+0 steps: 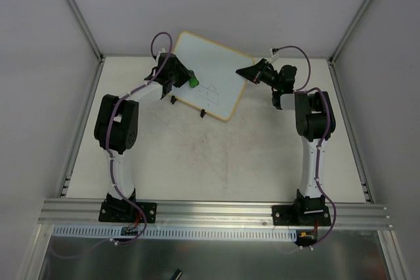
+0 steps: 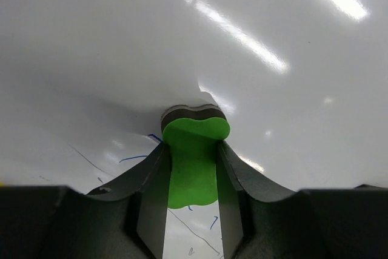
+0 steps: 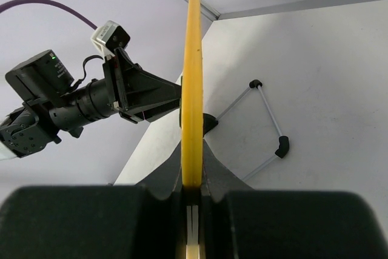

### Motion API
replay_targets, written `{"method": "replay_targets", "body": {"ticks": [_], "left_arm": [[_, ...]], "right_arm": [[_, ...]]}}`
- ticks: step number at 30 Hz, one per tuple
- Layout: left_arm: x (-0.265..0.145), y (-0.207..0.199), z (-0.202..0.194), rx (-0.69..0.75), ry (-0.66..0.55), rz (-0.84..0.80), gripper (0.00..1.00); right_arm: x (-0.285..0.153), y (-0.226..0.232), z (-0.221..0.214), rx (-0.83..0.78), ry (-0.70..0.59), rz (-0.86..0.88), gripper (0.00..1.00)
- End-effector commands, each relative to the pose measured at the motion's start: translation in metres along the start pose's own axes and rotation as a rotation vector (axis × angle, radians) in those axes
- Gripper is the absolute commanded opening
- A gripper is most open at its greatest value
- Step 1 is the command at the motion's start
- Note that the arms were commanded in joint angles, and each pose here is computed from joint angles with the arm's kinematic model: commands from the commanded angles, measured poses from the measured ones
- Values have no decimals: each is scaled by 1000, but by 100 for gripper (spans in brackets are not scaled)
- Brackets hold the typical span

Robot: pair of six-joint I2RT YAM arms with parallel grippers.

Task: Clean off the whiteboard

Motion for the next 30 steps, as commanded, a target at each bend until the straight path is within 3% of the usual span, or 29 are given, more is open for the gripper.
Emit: {"method": "replay_targets", "body": {"ticks": [1, 13, 30], "left_arm": [[13, 97, -52, -138, 151, 279, 0], [3, 132, -74, -330, 170, 383, 0], [-30, 161, -76, -312, 188, 577, 0]], "right_arm": [[3, 60, 17, -203, 10, 171, 0], [3, 59, 17, -197, 6, 171, 0], [3, 60, 18, -195, 1, 176, 0]]}}
Point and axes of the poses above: each gripper's point midway between its finger pads, its own x axis out along the fingers, its own y axis along the line the jaws close on, z = x × y, the point moved 2 cm from there along -x, back along the fingers, and after that the axes turned 2 degrees about x, right-handed, at the moved point
